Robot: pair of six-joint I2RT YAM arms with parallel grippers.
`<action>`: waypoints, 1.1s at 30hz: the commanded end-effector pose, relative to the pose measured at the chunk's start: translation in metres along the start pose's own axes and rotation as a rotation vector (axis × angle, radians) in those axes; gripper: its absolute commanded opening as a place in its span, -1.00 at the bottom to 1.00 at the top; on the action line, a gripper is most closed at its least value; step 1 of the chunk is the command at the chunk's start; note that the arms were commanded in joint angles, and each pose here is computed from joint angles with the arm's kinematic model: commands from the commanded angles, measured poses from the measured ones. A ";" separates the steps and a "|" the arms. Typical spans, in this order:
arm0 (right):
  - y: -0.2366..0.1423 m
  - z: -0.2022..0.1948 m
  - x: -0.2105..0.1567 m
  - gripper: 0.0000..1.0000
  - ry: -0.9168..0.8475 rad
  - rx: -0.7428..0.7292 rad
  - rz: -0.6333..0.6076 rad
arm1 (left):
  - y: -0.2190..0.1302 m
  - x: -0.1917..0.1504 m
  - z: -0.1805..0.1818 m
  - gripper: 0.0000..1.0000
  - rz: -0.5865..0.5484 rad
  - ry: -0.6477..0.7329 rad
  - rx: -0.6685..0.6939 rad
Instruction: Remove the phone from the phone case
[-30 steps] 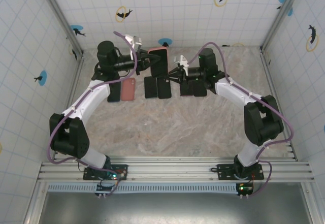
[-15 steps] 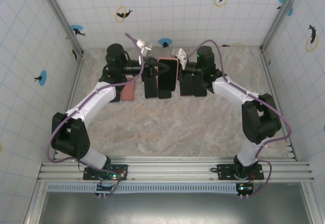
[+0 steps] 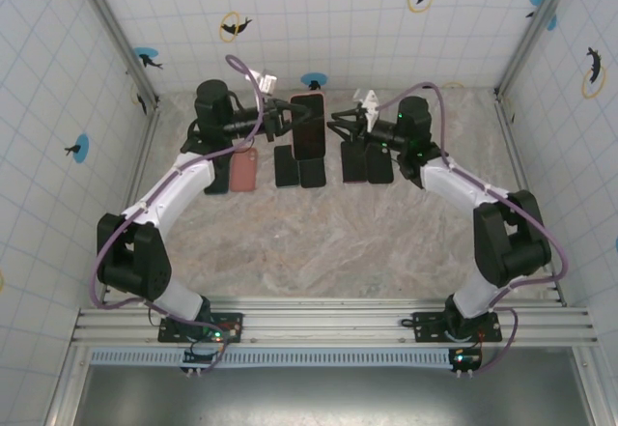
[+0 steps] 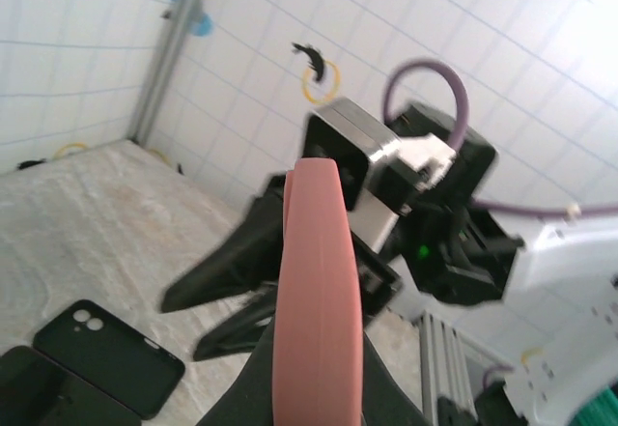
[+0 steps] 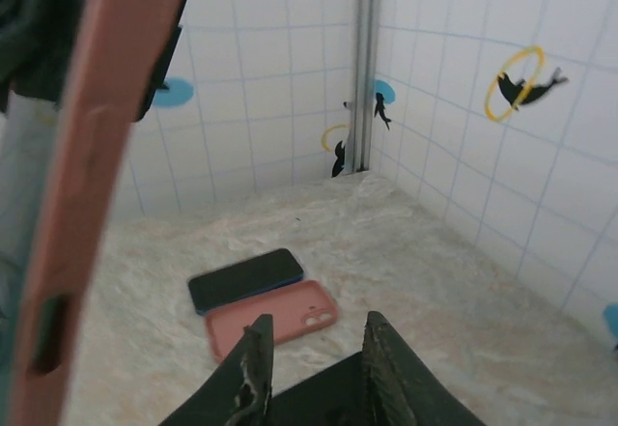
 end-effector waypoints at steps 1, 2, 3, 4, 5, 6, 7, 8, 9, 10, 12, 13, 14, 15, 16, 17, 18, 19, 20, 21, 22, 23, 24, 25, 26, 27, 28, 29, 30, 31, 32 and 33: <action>-0.014 0.000 0.015 -0.33 0.196 -0.073 -0.115 | -0.005 0.032 -0.010 -1.00 -0.157 -0.054 0.067; -0.015 0.001 0.015 -0.29 0.257 -0.070 -0.144 | -0.005 0.033 -0.007 -1.00 -0.187 -0.102 0.094; -0.016 0.003 0.015 -0.25 0.313 -0.058 -0.185 | -0.006 0.034 -0.007 -1.00 -0.212 -0.133 0.094; -0.017 0.004 0.015 -0.23 0.365 -0.049 -0.219 | -0.006 0.034 -0.006 -1.00 -0.236 -0.163 0.102; -0.018 0.006 0.015 -0.23 0.422 -0.036 -0.263 | -0.008 0.035 -0.004 -1.00 -0.267 -0.211 0.113; -0.019 0.008 0.015 -0.21 0.476 -0.021 -0.296 | -0.008 0.035 -0.004 -1.00 -0.285 -0.246 0.103; -0.018 0.010 0.014 -0.19 0.512 -0.009 -0.313 | -0.008 0.035 -0.003 -1.00 -0.300 -0.276 0.101; -0.017 0.012 0.013 -0.18 0.542 0.002 -0.318 | -0.008 0.036 -0.001 -1.00 -0.323 -0.316 0.110; -0.015 0.016 0.012 -0.18 0.562 0.015 -0.313 | -0.009 0.035 0.001 -1.00 -0.340 -0.356 0.113; -0.013 0.018 0.012 -0.18 0.578 0.023 -0.312 | -0.008 0.036 0.001 -1.00 -0.352 -0.368 0.099; -0.011 0.023 0.011 -0.18 0.605 0.030 -0.310 | -0.007 0.036 0.004 -1.00 -0.366 -0.413 0.087; -0.012 0.023 0.010 -0.17 0.623 0.026 -0.313 | -0.006 0.035 0.006 -1.00 -0.365 -0.422 0.087; -0.013 0.024 0.010 -0.18 0.636 0.025 -0.320 | -0.006 0.033 0.008 -1.00 -0.367 -0.434 0.094; -0.014 0.024 0.011 -0.18 0.640 0.032 -0.331 | -0.006 0.032 0.009 -1.00 -0.369 -0.438 0.096; -0.014 0.024 0.012 -0.17 0.647 0.039 -0.335 | -0.005 0.031 0.009 -1.00 -0.369 -0.437 0.094; -0.013 0.025 0.012 -0.17 0.651 0.044 -0.333 | -0.004 0.031 0.010 -1.00 -0.373 -0.445 0.093; -0.011 0.025 0.011 -0.18 0.653 0.050 -0.326 | -0.003 0.032 0.010 -1.00 -0.376 -0.447 0.083; -0.011 0.025 0.010 -0.18 0.657 0.052 -0.324 | -0.002 0.033 0.011 -1.00 -0.376 -0.450 0.073; -0.010 0.024 0.009 -0.19 0.666 0.048 -0.322 | -0.001 0.033 0.010 -1.00 -0.376 -0.458 0.065; -0.010 0.024 0.009 -0.19 0.666 0.050 -0.325 | 0.000 0.034 0.011 -1.00 -0.376 -0.458 0.055; -0.010 0.024 0.010 -0.20 0.663 0.055 -0.329 | 0.000 0.033 0.012 -1.00 -0.375 -0.464 0.055; -0.009 0.023 0.010 -0.20 0.663 0.062 -0.329 | 0.001 0.032 0.012 -1.00 -0.374 -0.469 0.054; -0.008 0.023 0.011 -0.19 0.661 0.068 -0.327 | 0.000 0.032 0.013 -1.00 -0.375 -0.469 0.057; -0.006 0.022 0.011 -0.19 0.664 0.070 -0.320 | 0.000 0.031 0.013 -1.00 -0.376 -0.471 0.058; -0.005 0.022 0.010 -0.19 0.670 0.070 -0.312 | 0.001 0.031 0.012 -1.00 -0.380 -0.474 0.052; -0.004 0.021 0.007 -0.20 0.679 0.068 -0.307 | 0.000 0.031 0.012 -1.00 -0.385 -0.477 0.046; -0.004 0.021 0.006 -0.20 0.684 0.071 -0.307 | 0.000 0.031 0.012 -1.00 -0.387 -0.484 0.038; -0.003 0.021 0.005 -0.20 0.690 0.076 -0.309 | 0.000 0.031 0.014 -1.00 -0.385 -0.492 0.035; -0.002 0.020 0.006 -0.20 0.692 0.081 -0.313 | 0.001 0.031 0.013 -1.00 -0.382 -0.495 0.026; -0.001 0.020 0.007 -0.20 0.692 0.085 -0.315 | 0.001 0.031 0.013 -1.00 -0.380 -0.501 0.019; 0.001 0.020 0.007 -0.21 0.693 0.093 -0.312 | 0.002 0.030 0.014 -1.00 -0.382 -0.508 0.019; 0.002 0.019 0.008 -0.21 0.692 0.096 -0.314 | 0.002 0.030 0.013 -1.00 -0.382 -0.503 0.013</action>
Point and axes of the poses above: each hand's point on the last joint's axis, 136 mm out from that joint toward the fingers, its own y axis out along the fingers, its own z axis along the line the jaws close on, x = y × z, the point moved 10 cm from there along -y, back along the fingers, and after that the axes turned 3 degrees about -y, right-handed, at the moved point
